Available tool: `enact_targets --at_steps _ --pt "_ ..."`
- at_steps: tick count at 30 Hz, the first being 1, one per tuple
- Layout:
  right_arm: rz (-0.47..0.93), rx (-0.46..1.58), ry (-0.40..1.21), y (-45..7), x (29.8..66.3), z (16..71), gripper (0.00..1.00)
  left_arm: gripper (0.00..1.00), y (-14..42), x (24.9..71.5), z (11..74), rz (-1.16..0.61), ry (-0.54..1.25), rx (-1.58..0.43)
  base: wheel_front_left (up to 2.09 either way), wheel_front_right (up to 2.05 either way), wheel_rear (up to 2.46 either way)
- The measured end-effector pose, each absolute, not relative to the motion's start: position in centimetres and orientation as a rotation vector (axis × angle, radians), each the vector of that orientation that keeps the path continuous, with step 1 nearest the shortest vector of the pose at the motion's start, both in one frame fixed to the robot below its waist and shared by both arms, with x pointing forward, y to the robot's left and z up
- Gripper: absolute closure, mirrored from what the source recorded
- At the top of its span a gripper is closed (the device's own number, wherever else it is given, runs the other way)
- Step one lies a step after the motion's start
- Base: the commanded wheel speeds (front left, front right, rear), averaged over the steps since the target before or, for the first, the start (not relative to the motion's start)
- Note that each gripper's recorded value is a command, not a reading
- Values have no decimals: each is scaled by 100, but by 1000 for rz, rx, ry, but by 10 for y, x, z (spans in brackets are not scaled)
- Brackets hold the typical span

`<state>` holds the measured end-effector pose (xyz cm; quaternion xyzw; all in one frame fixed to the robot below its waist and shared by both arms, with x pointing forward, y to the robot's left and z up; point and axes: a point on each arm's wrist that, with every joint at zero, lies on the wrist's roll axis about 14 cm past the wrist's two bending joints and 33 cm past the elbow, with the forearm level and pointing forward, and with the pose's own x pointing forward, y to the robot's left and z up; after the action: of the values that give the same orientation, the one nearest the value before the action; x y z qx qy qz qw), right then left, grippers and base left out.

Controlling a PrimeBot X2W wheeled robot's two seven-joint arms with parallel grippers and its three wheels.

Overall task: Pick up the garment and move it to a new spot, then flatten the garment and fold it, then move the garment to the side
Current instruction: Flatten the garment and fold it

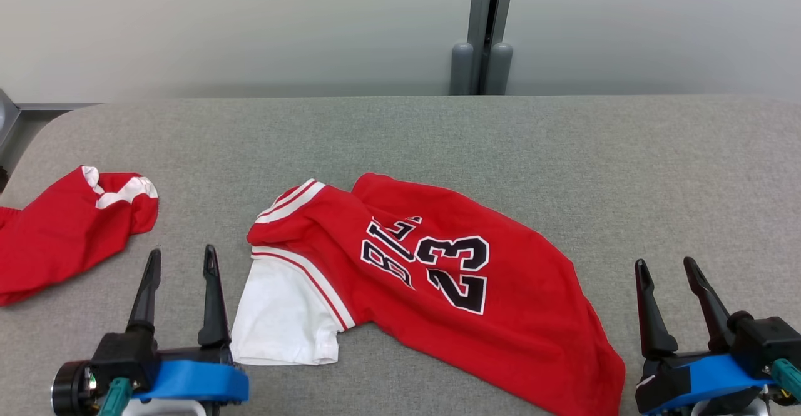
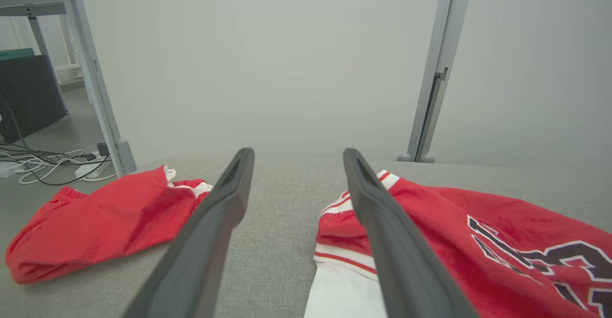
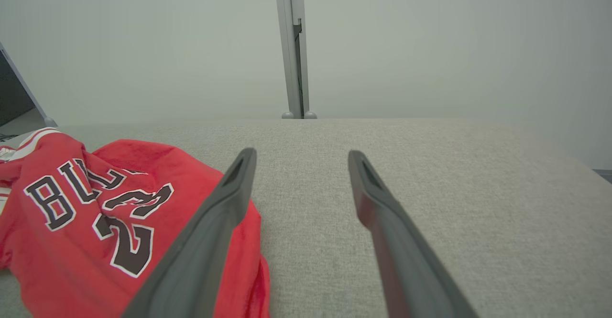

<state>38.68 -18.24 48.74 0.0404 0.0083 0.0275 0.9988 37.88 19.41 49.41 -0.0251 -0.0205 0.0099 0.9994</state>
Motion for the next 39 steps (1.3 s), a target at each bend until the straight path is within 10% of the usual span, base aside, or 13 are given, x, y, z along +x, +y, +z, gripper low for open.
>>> enact_targets --at_steps 23,39 --pt "169 24 58 -154 417 500 0 0 189 362 486 2 -16 -29 0 0 0" --pt "279 -71 524 -135 413 398 0 0 201 361 480 43 2 -41 0 0 0"
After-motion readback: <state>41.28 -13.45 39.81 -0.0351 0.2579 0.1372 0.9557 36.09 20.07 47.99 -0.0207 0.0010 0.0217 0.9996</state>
